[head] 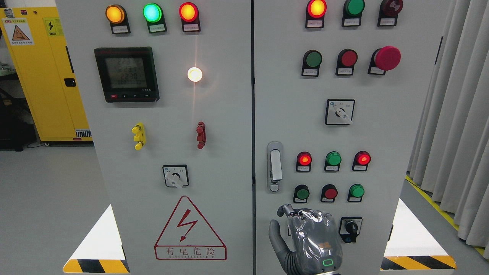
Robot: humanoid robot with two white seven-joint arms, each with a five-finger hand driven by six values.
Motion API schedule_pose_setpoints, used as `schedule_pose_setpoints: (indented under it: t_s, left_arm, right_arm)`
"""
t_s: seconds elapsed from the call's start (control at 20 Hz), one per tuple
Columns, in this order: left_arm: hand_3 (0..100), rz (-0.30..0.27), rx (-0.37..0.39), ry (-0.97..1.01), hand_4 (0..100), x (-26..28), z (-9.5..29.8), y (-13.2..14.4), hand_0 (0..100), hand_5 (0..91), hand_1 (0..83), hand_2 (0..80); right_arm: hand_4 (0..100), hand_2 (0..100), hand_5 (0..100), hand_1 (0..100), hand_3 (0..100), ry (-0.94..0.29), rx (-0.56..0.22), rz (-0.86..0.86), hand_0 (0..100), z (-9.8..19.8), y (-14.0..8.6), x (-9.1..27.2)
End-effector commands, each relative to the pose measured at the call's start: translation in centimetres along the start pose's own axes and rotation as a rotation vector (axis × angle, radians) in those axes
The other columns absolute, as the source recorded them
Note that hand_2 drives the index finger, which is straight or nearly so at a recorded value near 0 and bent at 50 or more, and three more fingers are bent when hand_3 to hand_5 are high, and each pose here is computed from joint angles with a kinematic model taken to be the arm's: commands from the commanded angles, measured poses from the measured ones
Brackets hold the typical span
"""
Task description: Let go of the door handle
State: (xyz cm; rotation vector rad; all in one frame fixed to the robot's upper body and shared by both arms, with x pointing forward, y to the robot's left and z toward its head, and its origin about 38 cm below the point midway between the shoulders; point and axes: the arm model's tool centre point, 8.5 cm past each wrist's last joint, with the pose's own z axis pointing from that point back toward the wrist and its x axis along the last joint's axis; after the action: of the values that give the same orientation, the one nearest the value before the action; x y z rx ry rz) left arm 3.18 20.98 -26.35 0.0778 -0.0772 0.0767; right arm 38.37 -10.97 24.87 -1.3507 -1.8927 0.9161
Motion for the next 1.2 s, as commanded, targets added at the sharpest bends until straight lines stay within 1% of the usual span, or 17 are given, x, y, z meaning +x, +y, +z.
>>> schedule_pose_setpoints:
  t_s: [0.0,0.05,0.1,0.15,0.2,0.3,0.45,0.55,0.7,0.75,0.8,1.0,1.05,1.1,1.15]
  left_arm:
    - [0,0.001,-0.002,-0.013,0,0.4,0.0,-0.1,12,0.0,55.6,0.0]
    - [0,0.001,-0.002,-0.013,0,0.4,0.0,-0.1,12,0.0,55.6,0.0]
    - [0,0.001,-0.002,-0.013,0,0.4,0.0,-0.1,12,0.0,55.6,0.0]
    - [0,0.001,-0.002,-0.013,0,0.4,0.0,-0.1,12,0.0,55.6,0.0]
    - [0,0.001,-0.002,-0.013,0,0.4,0.0,-0.1,12,0.0,55.6,0.0]
    - [0,0.001,-0.002,-0.013,0,0.4,0.0,-0.1,12,0.0,55.6,0.0]
    - [0,0.001,-0.002,-0.013,0,0.4,0.0,-0.1,12,0.0,55.6,0.0]
    - [0,0.001,-0.002,-0.013,0,0.4,0.0,-0.1,12,0.0,55.6,0.0]
    - [0,0.001,-0.002,-0.013,0,0.4,0.0,-0.1,12,0.0,55.6,0.0]
    - [0,0.001,-0.002,-0.013,0,0.4,0.0,-0.1,12,0.0,55.6,0.0]
    - [0,0.001,-0.002,-0.013,0,0.4,0.0,-0.1,12,0.0,55.6,0.0]
    - [0,0.001,-0.002,-0.013,0,0.4,0.0,-0.1,12,0.0,55.6,0.0]
    - [0,0.001,-0.002,-0.013,0,0.4,0.0,-0.1,12,0.0,55.6,0.0]
    - [0,0.001,-0.002,-0.013,0,0.4,0.0,-0.1,12,0.0,55.6,0.0]
    - [0,0.001,-0.002,-0.013,0,0.4,0.0,-0.1,12,0.0,55.6,0.0]
  right_arm:
    - [100,89,100,34,100,-0.004,-0.032,-0.007,71,-0.5,-1.8,0.2]
    - [100,91,100,27,100,-0.006,-0.035,-0.006,56,-0.7,-1.9,0.2]
    - [100,92,100,18,100,-0.008,-0.036,-0.006,41,-0.8,-2.0,0.3]
    - [100,92,100,19,100,-0.010,-0.033,-0.007,37,-0.8,-2.0,0.4]
    - [100,95,100,15,100,-0.012,-0.030,-0.007,33,-0.9,-2.0,0.4]
    - [100,97,100,10,100,-0.018,-0.030,-0.008,28,-1.1,-2.1,0.6]
    - [100,98,100,7,100,-0.023,-0.043,-0.005,24,-1.7,-2.4,0.7]
    - [100,99,100,7,100,-0.024,-0.026,0.000,24,-2.0,-2.4,0.7]
    - [100,99,100,8,100,-0.033,-0.042,0.016,22,-2.9,-2.9,0.7]
    - [100,99,100,14,100,-0.036,-0.046,0.019,21,-3.1,-3.0,0.8]
    - [100,99,100,17,100,-0.036,-0.054,0.022,20,-3.4,-3.2,0.8]
    - [100,99,100,24,100,-0.036,-0.081,0.034,19,-4.3,-4.0,0.7]
    - [100,99,100,28,100,-0.036,-0.084,0.036,19,-4.4,-4.1,0.7]
    - [100,99,100,31,100,-0.038,-0.084,0.036,20,-4.6,-4.3,0.8]
    - [100,99,100,31,100,-0.036,-0.075,0.037,20,-4.8,-4.2,0.7]
